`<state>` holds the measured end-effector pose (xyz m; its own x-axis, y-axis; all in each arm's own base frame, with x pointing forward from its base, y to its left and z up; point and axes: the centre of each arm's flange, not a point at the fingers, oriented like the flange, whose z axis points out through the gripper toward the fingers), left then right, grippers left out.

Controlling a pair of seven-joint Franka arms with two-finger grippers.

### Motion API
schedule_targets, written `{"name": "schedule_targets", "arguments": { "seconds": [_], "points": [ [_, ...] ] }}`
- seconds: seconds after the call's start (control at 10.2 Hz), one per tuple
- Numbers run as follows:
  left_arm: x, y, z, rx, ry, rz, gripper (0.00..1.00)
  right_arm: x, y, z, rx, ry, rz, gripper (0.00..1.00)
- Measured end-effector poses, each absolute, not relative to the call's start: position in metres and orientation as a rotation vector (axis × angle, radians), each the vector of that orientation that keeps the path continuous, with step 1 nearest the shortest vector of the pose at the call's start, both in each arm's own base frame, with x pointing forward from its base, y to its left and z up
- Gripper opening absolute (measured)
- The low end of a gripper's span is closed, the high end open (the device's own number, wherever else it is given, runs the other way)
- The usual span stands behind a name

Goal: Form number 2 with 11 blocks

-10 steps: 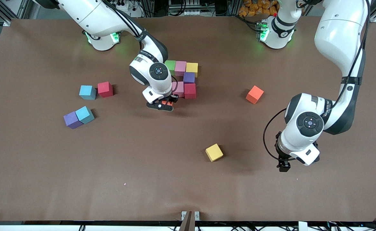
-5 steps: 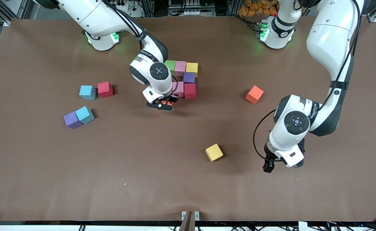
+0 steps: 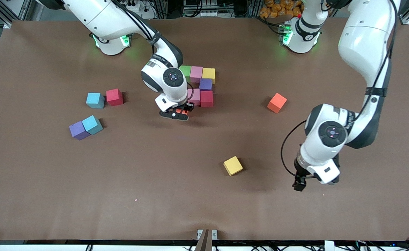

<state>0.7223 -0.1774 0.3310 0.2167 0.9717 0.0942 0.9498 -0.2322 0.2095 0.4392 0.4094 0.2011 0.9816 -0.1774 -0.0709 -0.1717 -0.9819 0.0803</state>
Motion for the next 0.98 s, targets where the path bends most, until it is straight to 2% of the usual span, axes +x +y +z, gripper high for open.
{"name": "schedule_targets", "arguments": {
  "seconds": [0.39, 0.98],
  "points": [
    [0.72, -0.155, 0.386, 2.301, 1.929, 0.326, 1.0, 0.439, 0.41, 0.201, 3.052, -0.273, -0.12, 0.59],
    [0.719, -0.15, 0.386, 2.305, 1.946, 0.324, 1.0, 0.439, 0.41, 0.201, 3.052, -0.273, -0.12, 0.59]
  ]
}}
